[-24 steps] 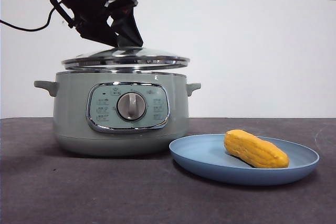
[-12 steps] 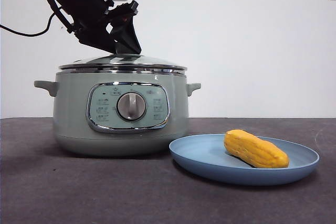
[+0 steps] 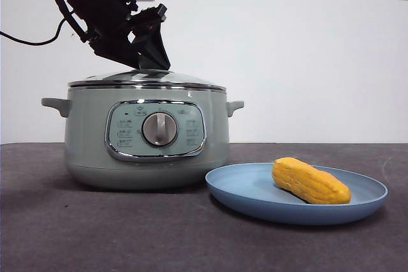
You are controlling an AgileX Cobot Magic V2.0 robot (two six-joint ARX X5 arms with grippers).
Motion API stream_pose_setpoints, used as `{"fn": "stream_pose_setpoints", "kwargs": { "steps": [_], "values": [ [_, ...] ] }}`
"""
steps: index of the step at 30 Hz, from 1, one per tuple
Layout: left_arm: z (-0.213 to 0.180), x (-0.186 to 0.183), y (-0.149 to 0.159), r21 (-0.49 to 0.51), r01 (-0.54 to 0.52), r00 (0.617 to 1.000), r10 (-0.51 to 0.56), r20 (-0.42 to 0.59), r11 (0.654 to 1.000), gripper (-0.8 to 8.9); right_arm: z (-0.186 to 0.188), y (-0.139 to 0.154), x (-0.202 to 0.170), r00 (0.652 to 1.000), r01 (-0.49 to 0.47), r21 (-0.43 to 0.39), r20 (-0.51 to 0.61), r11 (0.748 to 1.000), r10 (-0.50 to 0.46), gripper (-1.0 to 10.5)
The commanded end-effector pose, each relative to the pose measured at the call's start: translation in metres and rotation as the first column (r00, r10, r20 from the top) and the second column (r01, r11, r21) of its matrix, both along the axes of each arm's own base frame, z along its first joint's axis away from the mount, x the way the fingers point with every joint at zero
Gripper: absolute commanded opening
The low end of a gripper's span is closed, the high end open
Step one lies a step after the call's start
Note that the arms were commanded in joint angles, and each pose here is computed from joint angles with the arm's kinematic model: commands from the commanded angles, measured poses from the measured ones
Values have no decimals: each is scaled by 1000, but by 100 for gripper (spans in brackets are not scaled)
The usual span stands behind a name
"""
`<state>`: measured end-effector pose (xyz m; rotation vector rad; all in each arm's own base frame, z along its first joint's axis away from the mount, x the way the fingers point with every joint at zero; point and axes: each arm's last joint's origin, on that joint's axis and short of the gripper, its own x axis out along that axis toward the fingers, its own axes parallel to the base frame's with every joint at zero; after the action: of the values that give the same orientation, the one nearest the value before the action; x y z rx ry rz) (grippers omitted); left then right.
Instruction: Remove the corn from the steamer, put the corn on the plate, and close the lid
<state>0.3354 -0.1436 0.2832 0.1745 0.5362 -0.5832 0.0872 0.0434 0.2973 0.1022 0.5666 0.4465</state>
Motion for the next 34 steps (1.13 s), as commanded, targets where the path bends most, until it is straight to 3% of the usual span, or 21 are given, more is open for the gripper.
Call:
{"fn": "stream_pose_setpoints", "kwargs": {
  "steps": [1, 14, 16, 18, 20, 34],
  "values": [
    [4, 3, -1, -8, 8, 999, -8, 37, 1000, -8, -1, 0, 0, 1000, 5, 3, 1, 1000, -5, 566],
    [-6, 0, 0, 25, 13, 998, -11, -57, 1000, 29, -1, 0, 0, 1000, 3, 1, 2, 1000, -3, 566],
    [-7, -1, 0, 28, 13, 998, -11, -65, 1000, 160, -1, 0, 0, 1000, 2, 1, 1, 1000, -2, 566],
    [-7, 0, 0, 28, 13, 998, -11, -64, 1000, 370, -1, 0, 0, 1000, 2, 2, 1, 1000, -2, 566],
    [-7, 0, 0, 27, 13, 998, -12, -63, 1000, 466, -1, 0, 0, 1000, 1, 2, 1, 1000, -1, 566],
    [19, -8, 3, 2, 9, 1000, -9, 7, 1000, 469, -1, 0, 0, 1000, 1, 1, -1, 1000, -1, 566]
  ]
}}
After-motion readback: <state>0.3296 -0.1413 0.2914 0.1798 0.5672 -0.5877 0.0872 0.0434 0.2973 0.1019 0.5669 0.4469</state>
